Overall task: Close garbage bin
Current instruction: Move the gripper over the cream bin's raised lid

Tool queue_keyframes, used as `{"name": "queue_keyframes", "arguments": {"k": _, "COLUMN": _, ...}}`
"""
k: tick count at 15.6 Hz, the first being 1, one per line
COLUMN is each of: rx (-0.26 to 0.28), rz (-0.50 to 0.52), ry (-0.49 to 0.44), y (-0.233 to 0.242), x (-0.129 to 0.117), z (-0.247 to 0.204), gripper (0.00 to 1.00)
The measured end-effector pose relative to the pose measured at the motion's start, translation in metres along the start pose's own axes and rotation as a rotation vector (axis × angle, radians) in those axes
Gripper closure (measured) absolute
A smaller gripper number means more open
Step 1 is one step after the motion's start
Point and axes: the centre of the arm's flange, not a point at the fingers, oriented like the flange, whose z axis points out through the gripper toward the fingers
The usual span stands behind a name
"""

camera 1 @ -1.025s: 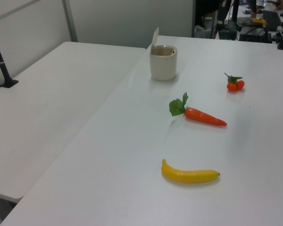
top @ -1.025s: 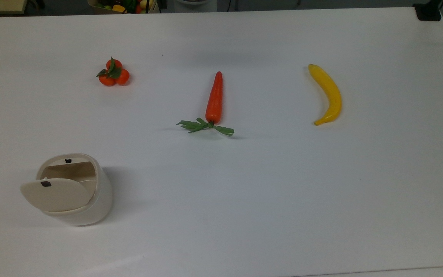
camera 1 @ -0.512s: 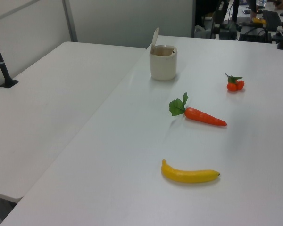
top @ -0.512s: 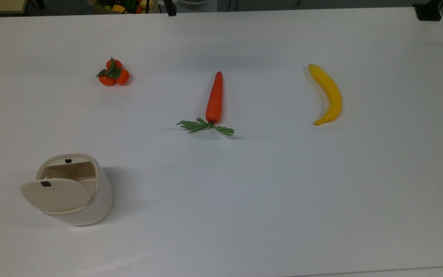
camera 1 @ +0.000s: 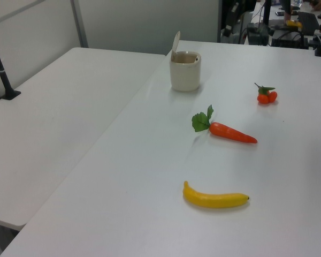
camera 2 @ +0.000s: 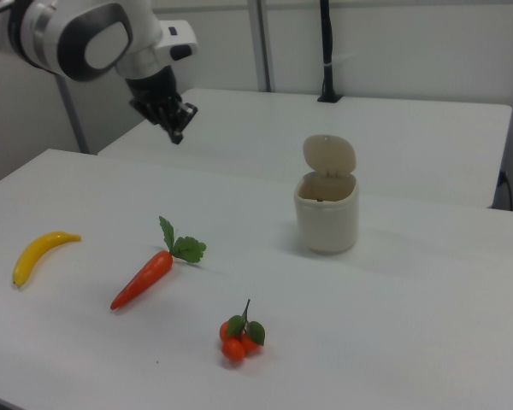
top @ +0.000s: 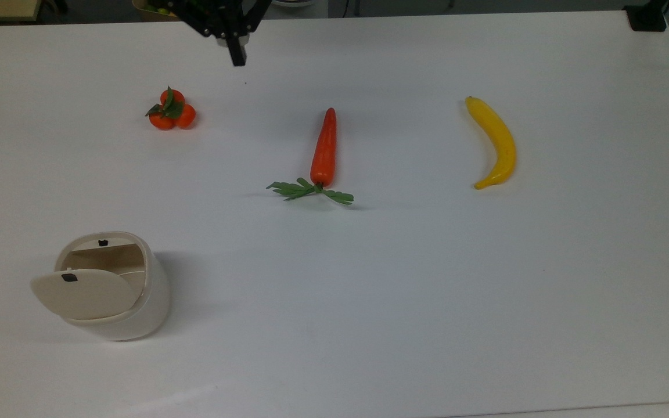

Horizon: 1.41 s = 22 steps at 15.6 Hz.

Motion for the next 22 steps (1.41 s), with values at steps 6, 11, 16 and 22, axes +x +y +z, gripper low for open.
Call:
{"name": "queue_keyframes", "arguments": {"k": 6, "rx": -0.064, "rz": 0.036, "ry": 0.202, "y": 0.03, "x": 0.031, "z": 0.027, "gripper": 1.0}}
{"name": "queue_keyframes", "arguments": {"k": 11, "rx": -0.11, "rz": 0.055, "ry": 0.318, "y": 0.05, "x": 0.048, "z": 0.053, "gripper": 1.0}}
{"name": "queue_keyframes", "arguments": {"k": 16, "rx": -0.135, "rz": 0.127, "ry": 0.382, "y": 0.07, "x": 0.077, "z": 0.059, "gripper": 1.0}}
{"name": "queue_keyframes", "arguments": {"k": 22, "rx": -0.189, "rz": 0.147, "ry": 0.545, "y": 0.097, "x": 0.104, "z": 0.079, "gripper": 1.0}}
